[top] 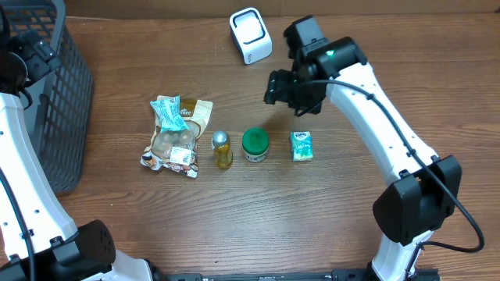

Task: Scan the item barcode
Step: 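Shift the right gripper from the Kleenex pack over the green-lidded jar, then lower the open right gripper around the green-lidded jar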

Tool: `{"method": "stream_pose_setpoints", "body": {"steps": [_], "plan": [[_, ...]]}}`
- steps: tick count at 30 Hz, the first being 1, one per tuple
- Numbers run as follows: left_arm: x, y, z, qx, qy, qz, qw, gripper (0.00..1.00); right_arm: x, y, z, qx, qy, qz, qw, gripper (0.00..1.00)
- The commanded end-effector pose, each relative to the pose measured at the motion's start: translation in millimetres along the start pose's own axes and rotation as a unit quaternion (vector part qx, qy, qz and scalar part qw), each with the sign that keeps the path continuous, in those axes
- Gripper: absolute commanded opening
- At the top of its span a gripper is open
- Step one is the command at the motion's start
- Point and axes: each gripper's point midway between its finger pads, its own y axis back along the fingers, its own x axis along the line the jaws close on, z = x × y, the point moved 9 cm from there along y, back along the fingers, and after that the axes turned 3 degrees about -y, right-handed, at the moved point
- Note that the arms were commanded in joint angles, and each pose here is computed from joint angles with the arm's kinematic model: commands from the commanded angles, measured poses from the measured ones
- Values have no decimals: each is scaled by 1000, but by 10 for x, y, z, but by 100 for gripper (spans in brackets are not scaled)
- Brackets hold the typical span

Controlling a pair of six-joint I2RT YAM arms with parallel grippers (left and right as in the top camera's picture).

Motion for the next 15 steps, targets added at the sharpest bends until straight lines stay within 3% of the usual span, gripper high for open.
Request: {"method": "stream_pose_setpoints", "body": {"steps": [1,4,9,15], "plan": [[6,-3,23,-4,-7,1,1000,100,93,-98,-145,1,-15,-24,1000,77],[6,-3,23,-4,-7,1,1000,100,141,-204,-258,-19,-11,-68,997,81],[6,-3,23,-4,-7,1,1000,100,246,-418,-477,-21,3,-86,996,100],[6,-3,23,-4,-7,1,1000,100,325,-654,-589,-29,23,-69,997,100]]}}
